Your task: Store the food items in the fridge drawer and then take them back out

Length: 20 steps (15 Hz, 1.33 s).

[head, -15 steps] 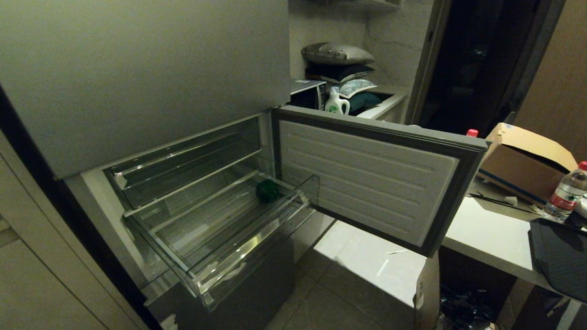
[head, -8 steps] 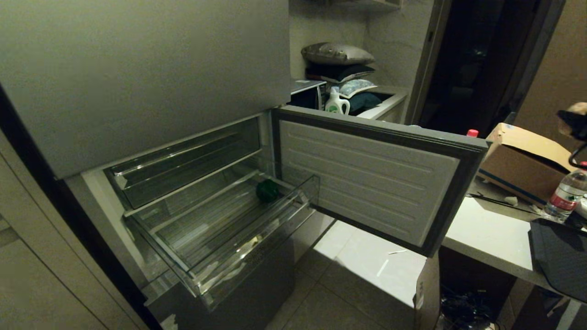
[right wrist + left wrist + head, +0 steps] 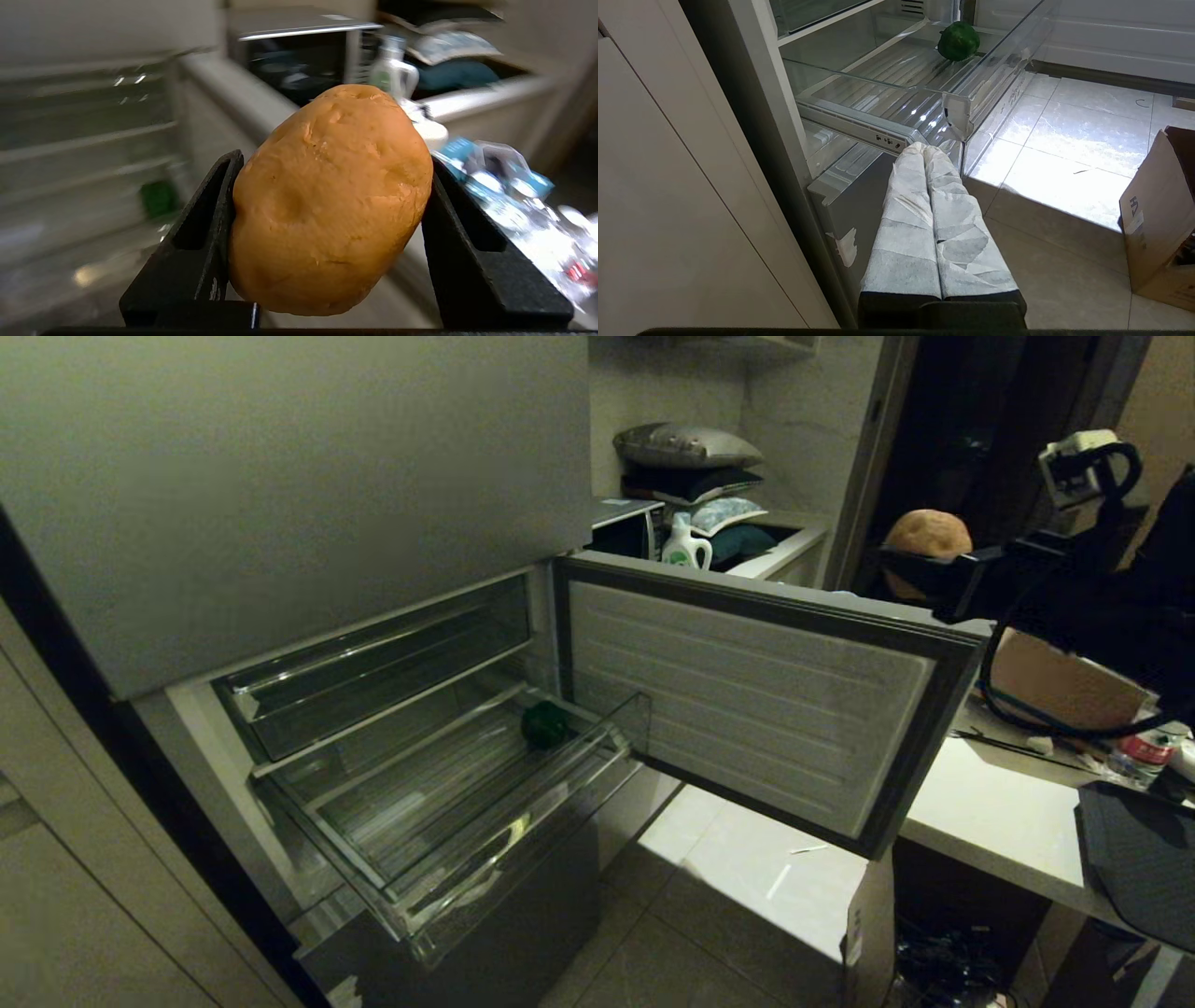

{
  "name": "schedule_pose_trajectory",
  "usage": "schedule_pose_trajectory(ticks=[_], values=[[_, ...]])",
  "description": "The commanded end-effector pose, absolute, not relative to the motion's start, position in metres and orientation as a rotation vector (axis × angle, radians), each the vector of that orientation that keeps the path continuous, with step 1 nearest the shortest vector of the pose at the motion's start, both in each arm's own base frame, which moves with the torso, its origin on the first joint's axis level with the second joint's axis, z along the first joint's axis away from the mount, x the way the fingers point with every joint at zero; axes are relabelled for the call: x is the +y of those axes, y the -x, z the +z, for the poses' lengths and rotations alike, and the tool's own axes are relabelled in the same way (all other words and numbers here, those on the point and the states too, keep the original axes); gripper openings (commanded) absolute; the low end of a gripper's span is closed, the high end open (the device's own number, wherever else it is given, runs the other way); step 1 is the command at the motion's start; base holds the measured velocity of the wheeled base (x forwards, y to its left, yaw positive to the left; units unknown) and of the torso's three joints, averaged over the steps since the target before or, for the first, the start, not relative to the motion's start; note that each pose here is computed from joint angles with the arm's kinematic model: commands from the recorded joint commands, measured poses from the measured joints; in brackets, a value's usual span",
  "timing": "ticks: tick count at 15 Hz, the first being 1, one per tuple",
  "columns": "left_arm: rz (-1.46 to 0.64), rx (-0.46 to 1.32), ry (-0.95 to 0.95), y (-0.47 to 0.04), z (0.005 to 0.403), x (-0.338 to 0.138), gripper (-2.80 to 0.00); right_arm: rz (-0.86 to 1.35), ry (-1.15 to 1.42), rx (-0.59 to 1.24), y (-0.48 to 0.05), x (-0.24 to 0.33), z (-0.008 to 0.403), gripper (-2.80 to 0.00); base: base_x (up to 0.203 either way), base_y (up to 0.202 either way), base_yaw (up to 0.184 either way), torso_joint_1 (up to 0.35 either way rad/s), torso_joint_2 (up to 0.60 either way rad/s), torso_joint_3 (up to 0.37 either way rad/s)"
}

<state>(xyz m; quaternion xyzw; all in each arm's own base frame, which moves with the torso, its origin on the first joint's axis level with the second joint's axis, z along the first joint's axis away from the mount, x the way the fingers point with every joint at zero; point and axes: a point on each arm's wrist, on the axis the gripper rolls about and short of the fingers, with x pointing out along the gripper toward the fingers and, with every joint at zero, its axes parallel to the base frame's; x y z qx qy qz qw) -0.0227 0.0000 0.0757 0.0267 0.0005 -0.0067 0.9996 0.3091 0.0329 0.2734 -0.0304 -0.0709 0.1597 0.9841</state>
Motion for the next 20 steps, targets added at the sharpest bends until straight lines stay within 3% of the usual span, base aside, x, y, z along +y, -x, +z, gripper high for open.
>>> schedule_pose_trajectory(ticks=[1, 8, 13, 16, 20], values=[[-0.014, 0.003, -0.054, 0.023, 0.076, 0.0, -2.8, 0.377, 0.085, -0.167, -0.297, 0.048, 0.273, -2.8, 0.0, 0.0, 0.0, 0.0, 0.0, 0.0], [-0.014, 0.003, -0.054, 0.023, 0.076, 0.0, -2.8, 0.38, 0.076, -0.17, -0.296, 0.048, 0.264, -2.8, 0.0, 0.0, 0.0, 0.0, 0.0, 0.0], [-0.014, 0.004, -0.054, 0.023, 0.075, 0.0, -2.8, 0.381, 0.077, -0.157, -0.302, 0.049, 0.259, -2.8, -0.001, -0.005, 0.15, 0.003, 0.0, 0.002], [-0.014, 0.004, -0.054, 0.023, 0.075, 0.0, -2.8, 0.378, 0.081, -0.154, -0.329, 0.052, 0.238, -2.8, 0.001, -0.006, 0.144, 0.002, 0.0, 0.002], [-0.014, 0.001, -0.054, 0.023, 0.076, 0.0, -2.8, 0.447, 0.089, -0.188, -0.385, 0.063, 0.193, -2.8, 0.001, 0.0, 0.013, 0.001, 0.0, 0.002]])
